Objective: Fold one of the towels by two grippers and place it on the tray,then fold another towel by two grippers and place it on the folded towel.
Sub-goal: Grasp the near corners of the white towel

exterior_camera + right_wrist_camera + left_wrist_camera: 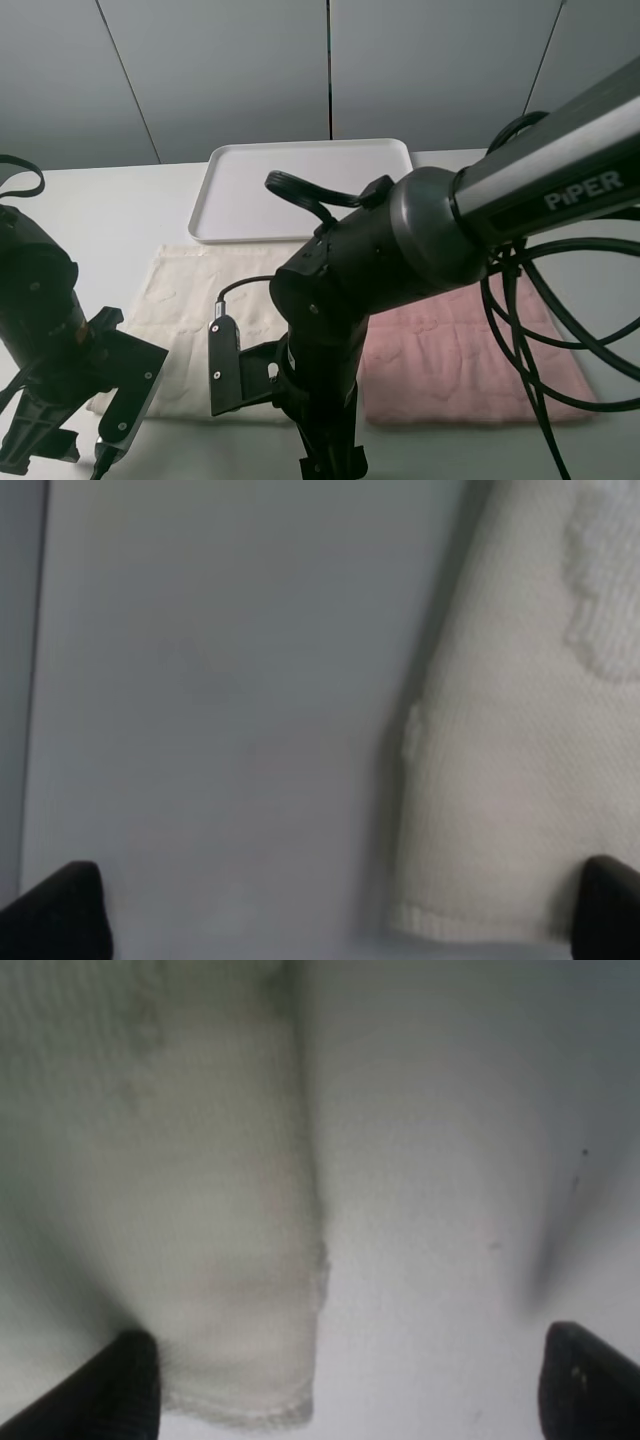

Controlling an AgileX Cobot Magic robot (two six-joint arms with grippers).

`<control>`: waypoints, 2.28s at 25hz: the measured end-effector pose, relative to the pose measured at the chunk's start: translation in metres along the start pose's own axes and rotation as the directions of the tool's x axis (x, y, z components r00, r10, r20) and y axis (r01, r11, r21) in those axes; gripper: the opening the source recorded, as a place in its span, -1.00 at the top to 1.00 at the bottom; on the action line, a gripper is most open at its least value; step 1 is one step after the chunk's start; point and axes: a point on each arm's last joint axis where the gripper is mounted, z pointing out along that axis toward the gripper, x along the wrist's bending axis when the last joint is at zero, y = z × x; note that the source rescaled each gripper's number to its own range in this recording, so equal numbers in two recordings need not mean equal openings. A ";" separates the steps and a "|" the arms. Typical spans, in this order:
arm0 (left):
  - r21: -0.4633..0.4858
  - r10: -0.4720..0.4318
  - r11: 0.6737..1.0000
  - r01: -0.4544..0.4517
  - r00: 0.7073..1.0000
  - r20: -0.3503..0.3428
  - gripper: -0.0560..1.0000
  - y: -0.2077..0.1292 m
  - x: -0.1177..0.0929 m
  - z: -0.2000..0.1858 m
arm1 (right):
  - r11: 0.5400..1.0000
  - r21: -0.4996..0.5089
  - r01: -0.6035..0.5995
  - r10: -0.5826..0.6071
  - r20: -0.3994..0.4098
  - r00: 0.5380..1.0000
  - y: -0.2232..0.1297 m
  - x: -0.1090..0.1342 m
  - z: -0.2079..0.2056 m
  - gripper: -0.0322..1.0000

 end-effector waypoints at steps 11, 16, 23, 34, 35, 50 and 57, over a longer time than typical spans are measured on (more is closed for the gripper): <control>0.002 0.003 1.000 -0.003 1.000 -0.001 -0.97 0.000 0.000 0.000 | 0.999 0.006 -0.037 0.036 0.007 0.999 -0.001 -0.001 0.000 -1.00; 0.002 0.003 1.000 -0.003 1.000 -0.001 -0.97 0.000 0.000 0.000 | 0.999 0.005 -0.037 0.036 0.008 0.999 0.000 -0.001 0.000 -1.00; 0.003 0.005 1.000 -0.005 1.000 -0.002 -0.97 0.000 0.000 0.000 | 1.000 -0.006 -0.026 0.026 0.026 0.999 0.000 -0.002 0.000 -1.00; 0.006 -0.014 1.000 0.014 1.000 0.003 -0.97 0.000 0.000 0.000 | 0.997 0.068 0.036 -0.039 0.055 0.998 0.018 0.007 0.009 -0.92; 0.006 -0.015 1.000 0.015 1.000 0.003 -0.97 0.000 0.000 0.000 | 0.997 0.073 0.036 -0.040 0.057 0.998 0.019 0.009 0.010 -0.91; 0.006 -0.022 1.000 0.021 1.000 0.003 -0.97 0.000 0.000 0.000 | 0.993 0.104 -0.051 0.035 0.150 0.988 0.017 0.004 0.010 0.92; 0.005 -0.037 0.999 0.037 0.999 -0.004 -0.97 0.000 0.000 0.000 | 0.992 0.101 -0.070 0.054 0.152 0.987 0.017 0.004 0.010 0.93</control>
